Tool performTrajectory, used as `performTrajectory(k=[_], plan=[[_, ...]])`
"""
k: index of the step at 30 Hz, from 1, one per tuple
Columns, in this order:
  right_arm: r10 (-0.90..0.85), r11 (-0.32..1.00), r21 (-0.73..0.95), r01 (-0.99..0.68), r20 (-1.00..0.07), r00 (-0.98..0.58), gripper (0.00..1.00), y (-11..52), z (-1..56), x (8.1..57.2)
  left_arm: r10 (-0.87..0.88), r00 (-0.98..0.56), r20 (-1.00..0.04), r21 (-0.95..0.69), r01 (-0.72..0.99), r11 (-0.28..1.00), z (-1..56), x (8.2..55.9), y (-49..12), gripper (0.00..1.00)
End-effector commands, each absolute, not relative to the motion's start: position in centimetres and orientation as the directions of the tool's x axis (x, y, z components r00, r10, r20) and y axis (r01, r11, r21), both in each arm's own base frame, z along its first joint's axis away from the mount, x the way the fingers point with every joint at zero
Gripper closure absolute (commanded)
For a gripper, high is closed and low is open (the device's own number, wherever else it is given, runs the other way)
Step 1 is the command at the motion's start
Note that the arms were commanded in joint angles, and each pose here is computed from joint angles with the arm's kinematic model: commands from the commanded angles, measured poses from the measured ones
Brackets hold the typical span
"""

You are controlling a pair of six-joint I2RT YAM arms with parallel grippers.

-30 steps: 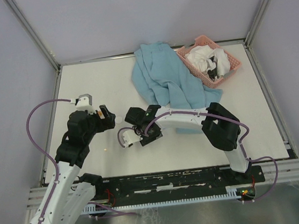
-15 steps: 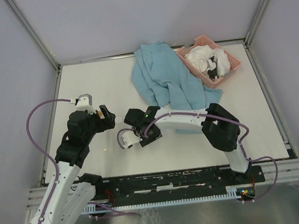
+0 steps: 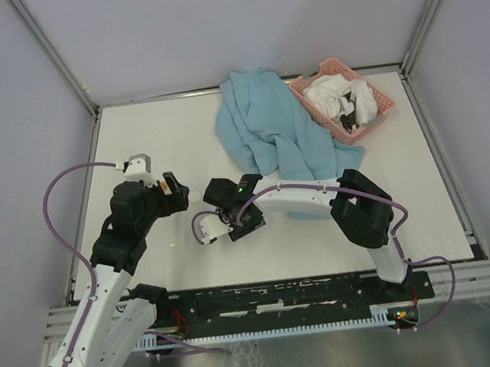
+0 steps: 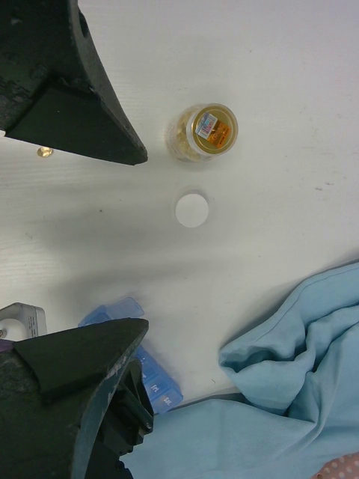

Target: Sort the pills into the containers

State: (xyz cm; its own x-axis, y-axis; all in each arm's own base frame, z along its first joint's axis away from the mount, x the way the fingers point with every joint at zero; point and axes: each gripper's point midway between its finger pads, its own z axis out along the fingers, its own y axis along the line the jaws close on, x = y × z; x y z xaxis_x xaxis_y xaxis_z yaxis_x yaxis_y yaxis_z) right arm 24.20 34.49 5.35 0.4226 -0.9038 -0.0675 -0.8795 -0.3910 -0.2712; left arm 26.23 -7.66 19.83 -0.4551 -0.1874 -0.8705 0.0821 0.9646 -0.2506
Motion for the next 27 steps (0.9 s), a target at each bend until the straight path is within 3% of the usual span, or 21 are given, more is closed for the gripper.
performTrajectory(k=[1, 18, 27], plan=[[-0.894, -0.387, -0.312, -0.868, -0.106, 0.436, 0.89, 35.7, 7.0, 24.4, -0.153, -0.427, -0.891, -0.224, 0.12, 0.967, 20.7, 26.4, -7.7, 0.1], [-0.891, -0.382, -0.258, -0.887, -0.153, 0.428, 0.89, 35.5, 7.2, 23.8, -0.154, -0.43, -0.889, -0.224, 0.116, 0.968, 20.6, 26.5, -7.6, 0.1], [-0.897, -0.382, -0.293, -0.876, -0.109, 0.428, 0.89, 35.2, 7.4, 24.8, -0.155, -0.43, -0.889, -0.226, 0.118, 0.967, 20.6, 26.5, -7.6, 0.1]])
